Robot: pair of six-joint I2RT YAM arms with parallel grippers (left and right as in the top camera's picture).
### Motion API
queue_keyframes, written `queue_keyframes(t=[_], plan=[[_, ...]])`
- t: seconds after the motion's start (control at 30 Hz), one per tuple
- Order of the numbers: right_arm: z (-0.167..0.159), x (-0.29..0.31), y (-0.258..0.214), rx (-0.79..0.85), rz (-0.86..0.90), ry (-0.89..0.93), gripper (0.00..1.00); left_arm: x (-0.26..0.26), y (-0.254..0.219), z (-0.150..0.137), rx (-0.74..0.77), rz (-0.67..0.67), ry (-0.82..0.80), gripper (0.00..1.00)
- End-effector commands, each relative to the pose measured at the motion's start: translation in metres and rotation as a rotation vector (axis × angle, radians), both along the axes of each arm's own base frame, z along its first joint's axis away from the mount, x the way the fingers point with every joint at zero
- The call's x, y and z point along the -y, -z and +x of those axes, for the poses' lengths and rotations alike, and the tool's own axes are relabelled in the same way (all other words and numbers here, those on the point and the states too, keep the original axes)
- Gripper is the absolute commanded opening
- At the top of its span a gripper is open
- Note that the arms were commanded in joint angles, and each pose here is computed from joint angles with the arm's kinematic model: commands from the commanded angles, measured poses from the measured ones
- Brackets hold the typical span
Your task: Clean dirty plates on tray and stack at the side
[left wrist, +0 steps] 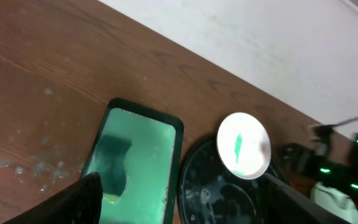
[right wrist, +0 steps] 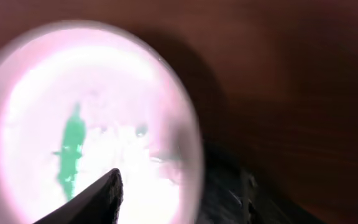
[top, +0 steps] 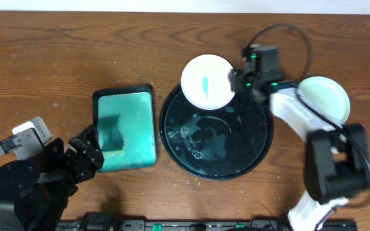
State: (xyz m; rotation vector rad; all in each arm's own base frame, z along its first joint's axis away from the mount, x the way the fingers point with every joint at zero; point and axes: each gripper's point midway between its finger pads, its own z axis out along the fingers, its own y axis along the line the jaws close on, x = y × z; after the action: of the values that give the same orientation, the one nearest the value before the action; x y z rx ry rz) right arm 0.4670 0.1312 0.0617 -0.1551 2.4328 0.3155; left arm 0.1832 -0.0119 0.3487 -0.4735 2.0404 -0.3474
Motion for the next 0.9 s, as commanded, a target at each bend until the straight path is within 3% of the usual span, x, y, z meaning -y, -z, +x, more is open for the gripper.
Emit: queue_keyframes(t=[0.0,0.03,0.13,0.17,0.47,0.73,0.83,0.87], plan=[[0.004,-0.005,0.036,-0.018,-0.070,0.000,0.54,-0.001,-0.003,0.000,0.009,0.006,-0.002,0.79],[0.004,-0.006,0.042,-0.025,-0.071,-0.002,0.49,-0.001,-0.003,0.000,0.009,0.006,-0.003,0.80],[0.000,-0.005,0.049,-0.054,-0.067,0.009,0.09,-0.001,-0.003,0.000,0.009,0.006,-0.002,0.80],[-0.004,-0.006,0.045,-0.066,-0.058,0.003,0.01,-0.001,-0.003,0.000,0.009,0.006,-0.002,0.79],[-0.055,0.006,0.011,-0.214,-0.070,0.026,0.01,-0.001,-0.003,0.000,0.009,0.006,-0.002,0.79],[-0.164,0.034,0.028,-0.666,-0.119,0.201,0.01,-0.001,-0.003,0.000,0.009,0.006,-0.003,0.79],[-0.183,0.031,0.038,-0.738,-0.095,0.210,0.02,-0.001,-0.003,0.000,0.009,0.006,-0.002,0.79],[-0.186,0.029,0.041,-0.744,-0.084,0.204,0.10,-0.001,-0.003,0.000,0.009,0.006,-0.003,0.80]])
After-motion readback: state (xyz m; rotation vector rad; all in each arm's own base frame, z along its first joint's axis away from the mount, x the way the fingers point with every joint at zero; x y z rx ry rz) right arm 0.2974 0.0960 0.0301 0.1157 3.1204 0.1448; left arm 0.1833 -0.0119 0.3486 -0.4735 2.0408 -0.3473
